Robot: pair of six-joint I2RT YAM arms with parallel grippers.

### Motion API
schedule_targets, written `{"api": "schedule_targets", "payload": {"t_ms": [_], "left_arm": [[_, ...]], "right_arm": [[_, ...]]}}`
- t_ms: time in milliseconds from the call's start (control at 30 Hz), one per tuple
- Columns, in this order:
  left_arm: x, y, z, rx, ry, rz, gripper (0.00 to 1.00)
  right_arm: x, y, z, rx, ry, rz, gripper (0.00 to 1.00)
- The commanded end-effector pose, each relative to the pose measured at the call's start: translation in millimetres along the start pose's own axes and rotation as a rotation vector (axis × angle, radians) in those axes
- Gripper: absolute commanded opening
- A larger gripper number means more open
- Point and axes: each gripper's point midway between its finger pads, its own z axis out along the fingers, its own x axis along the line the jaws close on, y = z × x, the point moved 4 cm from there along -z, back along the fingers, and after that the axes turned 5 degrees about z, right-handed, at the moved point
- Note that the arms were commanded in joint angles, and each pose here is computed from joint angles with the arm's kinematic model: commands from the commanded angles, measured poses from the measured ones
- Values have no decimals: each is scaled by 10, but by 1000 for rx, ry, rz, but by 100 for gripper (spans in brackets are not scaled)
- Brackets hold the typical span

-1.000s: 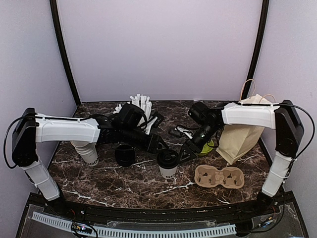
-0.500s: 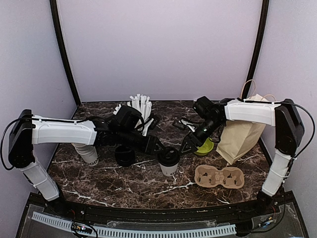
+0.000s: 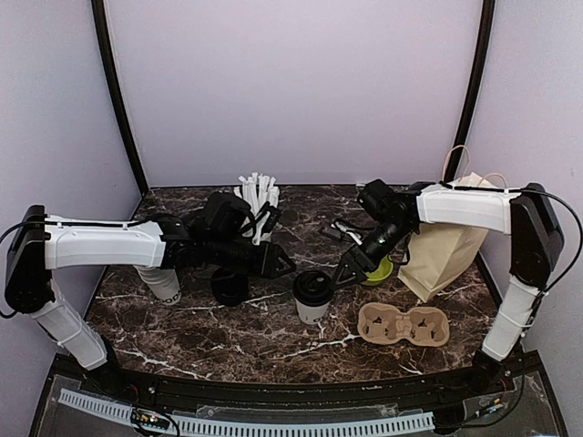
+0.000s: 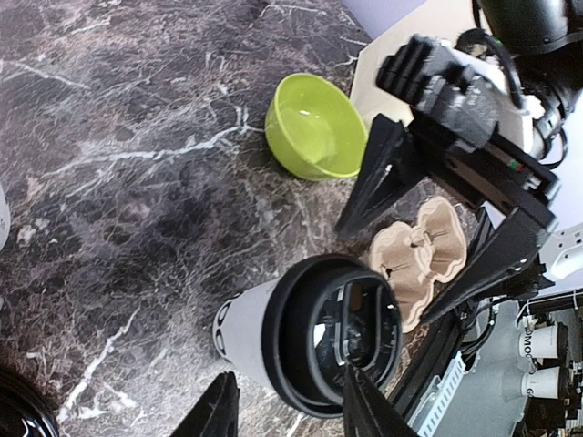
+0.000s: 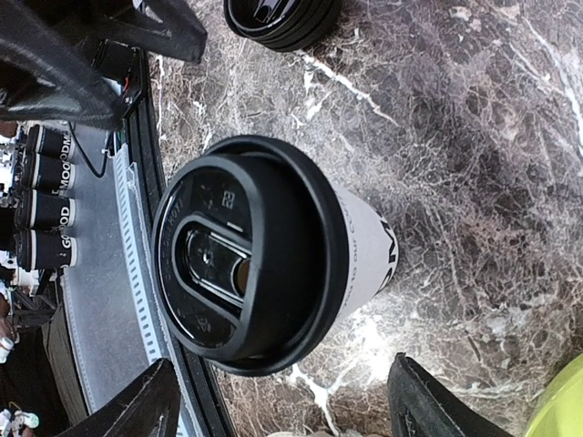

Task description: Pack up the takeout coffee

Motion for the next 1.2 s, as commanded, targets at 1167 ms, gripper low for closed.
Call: {"api": "schedule_targets", "payload": {"t_ms": [1167], "left_arm": [[160,-49,311,48,-44,-55,39]], "right_arm": [[-60,31,245,34,-59,0,73]]}}
